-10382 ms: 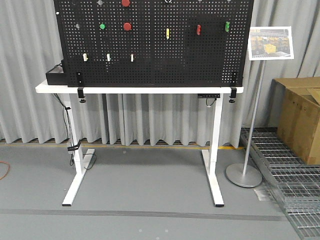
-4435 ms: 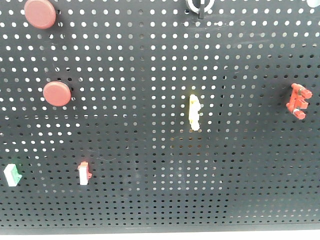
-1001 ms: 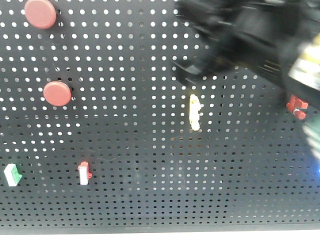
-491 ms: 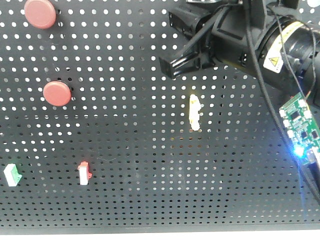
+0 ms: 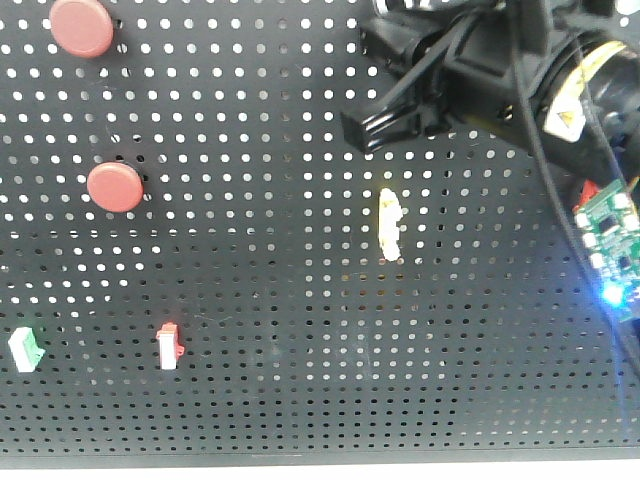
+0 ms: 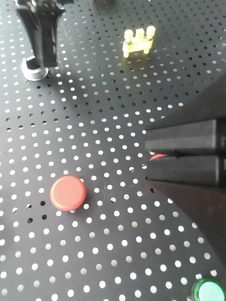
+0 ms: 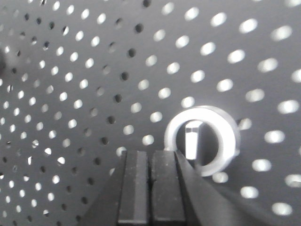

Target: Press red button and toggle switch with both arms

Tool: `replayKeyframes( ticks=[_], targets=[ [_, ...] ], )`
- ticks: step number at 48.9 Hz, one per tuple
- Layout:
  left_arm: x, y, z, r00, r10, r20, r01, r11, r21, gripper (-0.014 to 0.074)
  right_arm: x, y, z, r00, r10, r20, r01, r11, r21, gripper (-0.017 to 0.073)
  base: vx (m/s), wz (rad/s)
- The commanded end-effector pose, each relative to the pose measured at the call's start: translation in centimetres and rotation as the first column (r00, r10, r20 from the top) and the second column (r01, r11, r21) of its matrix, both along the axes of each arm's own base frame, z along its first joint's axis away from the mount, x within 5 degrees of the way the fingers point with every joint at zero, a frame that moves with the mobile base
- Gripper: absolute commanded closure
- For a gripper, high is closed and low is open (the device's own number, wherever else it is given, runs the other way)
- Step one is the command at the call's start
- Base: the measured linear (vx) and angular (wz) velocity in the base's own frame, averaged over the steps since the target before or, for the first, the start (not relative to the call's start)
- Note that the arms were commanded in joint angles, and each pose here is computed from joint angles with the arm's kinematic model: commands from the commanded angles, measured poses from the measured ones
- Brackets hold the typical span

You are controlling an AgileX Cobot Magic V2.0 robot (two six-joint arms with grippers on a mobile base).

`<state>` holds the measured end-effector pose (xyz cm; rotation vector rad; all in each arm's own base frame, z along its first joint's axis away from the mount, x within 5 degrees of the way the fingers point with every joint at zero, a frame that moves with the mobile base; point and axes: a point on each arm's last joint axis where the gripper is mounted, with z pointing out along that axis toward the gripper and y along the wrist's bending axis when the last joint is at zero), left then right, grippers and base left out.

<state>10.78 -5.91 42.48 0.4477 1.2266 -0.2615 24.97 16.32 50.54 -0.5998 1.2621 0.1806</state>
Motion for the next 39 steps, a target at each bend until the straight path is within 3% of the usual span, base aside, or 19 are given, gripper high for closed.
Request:
replayKeyframes(
  ticks=[1, 13, 18, 26, 39],
  targets=[
    [-0.7, 0.2, 1.6, 0.995, -0.017, 0.098, 0.024, 0.997, -0.069, 0.0594, -1.7, -1.8, 3.0, 0.99, -0.022, 0.14, 0.019, 1.0, 0.019, 0.0559, 0.0, 0.0],
    [-0.7, 0.2, 1.6, 0.995, -0.017, 0.097, 0.024, 0.997, -0.069, 0.0594, -2.1, -2.4, 3.1, 0.989, -0.057, 0.136, 0.06, 0.998, -0.023, 0.0559, 0.0, 0.0],
    [-0.7, 0.2, 1.6, 0.995, -0.017, 0.097, 0.024, 0.997, -0.069, 0.0594, -2.8, -2.8, 3.5, 0.989, -0.055, 0.137, 0.055, 0.999, 0.004, 0.0559, 0.0, 0.0],
    [-0.7, 0.2, 1.6, 0.995, -0.017, 0.097, 0.024, 0.997, -0.069, 0.0594, -4.7, -4.0, 3.8, 0.995, -0.04, 0.093, 0.032, 0.995, 0.091, 0.0559, 0.0, 0.0],
    [-0.7, 0.2, 1.6, 0.995, -0.017, 0.098, 0.024, 0.997, -0.069, 0.0594, -9.5, -7.2, -0.1, 0.997, -0.046, 0.055, 0.043, 0.997, 0.06, 0.0559, 0.0, 0.0]
  ],
)
